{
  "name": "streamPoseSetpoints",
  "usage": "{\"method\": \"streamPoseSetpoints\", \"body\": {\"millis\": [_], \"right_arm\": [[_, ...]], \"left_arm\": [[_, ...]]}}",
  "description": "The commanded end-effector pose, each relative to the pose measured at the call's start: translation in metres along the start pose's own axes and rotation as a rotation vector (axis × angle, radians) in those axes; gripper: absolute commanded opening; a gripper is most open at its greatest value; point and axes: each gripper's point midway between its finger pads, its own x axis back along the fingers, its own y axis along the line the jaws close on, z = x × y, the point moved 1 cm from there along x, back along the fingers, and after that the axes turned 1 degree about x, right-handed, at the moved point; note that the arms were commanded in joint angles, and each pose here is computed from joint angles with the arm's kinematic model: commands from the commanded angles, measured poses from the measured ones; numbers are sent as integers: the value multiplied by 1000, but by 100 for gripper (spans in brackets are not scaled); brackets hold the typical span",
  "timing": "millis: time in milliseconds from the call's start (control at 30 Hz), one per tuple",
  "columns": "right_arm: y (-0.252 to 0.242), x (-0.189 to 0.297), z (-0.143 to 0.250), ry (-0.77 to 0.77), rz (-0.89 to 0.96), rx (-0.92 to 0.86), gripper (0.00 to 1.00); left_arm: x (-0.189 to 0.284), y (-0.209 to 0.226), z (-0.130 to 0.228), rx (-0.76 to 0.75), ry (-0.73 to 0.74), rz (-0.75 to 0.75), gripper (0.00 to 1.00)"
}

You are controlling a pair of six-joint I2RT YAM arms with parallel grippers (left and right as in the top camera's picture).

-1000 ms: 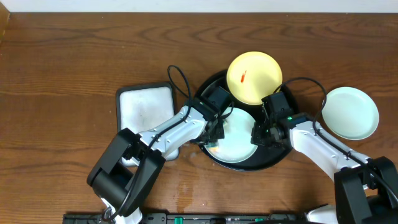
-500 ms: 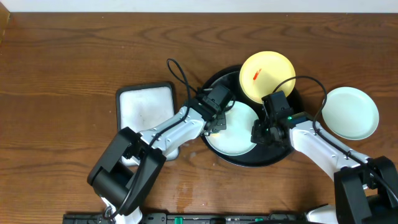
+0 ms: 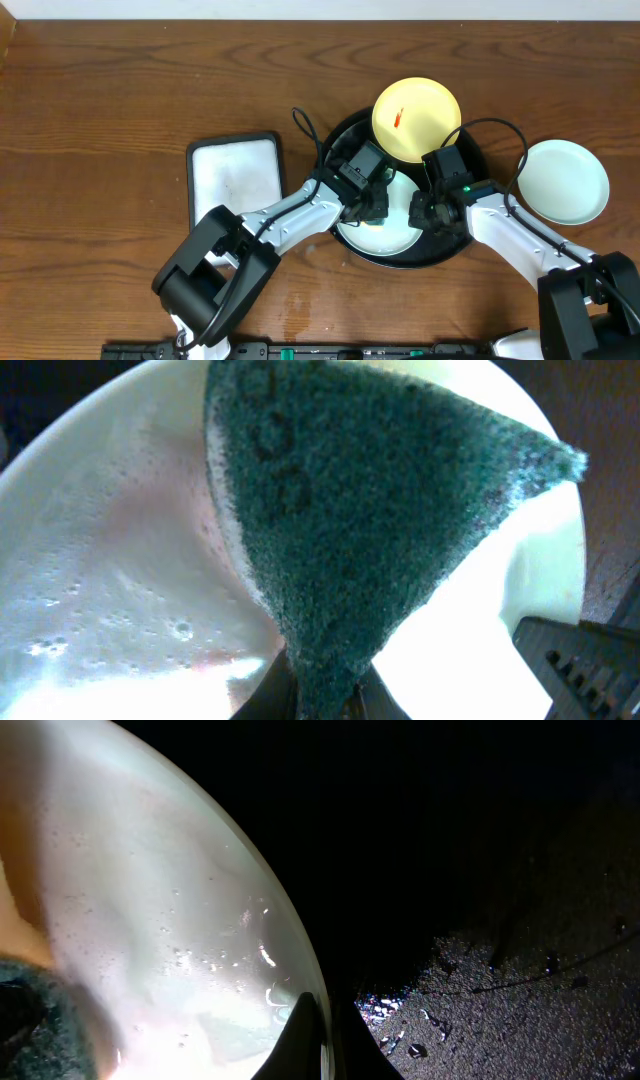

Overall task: Clean dirty plates on tray and stack at the side
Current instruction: 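Return the sponge to the foam dish with the left gripper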

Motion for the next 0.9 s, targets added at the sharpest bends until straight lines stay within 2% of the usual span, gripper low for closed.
{"method": "streamPoseSetpoints", "body": {"millis": [0, 167, 300, 467, 700, 867], "right_arm": [[-25, -11, 14, 42, 108, 15, 1], [-25, -11, 14, 43, 108, 15, 1], [-25, -11, 14, 42, 108, 15, 1], [-26, -10, 15, 47, 117, 30, 1], [-27, -10, 16, 51, 119, 50, 1], [-26, -11, 14, 45, 114, 83, 1]], "left_arm": [[-7, 35, 13, 7, 53, -124, 8], [16, 100, -1, 42, -25, -432, 7], [40, 116, -16, 37, -92, -549, 7], [64, 101, -25, 33, -134, -526, 8], [114, 76, -19, 63, -141, -378, 8], [170, 91, -14, 117, -181, -364, 8]]}}
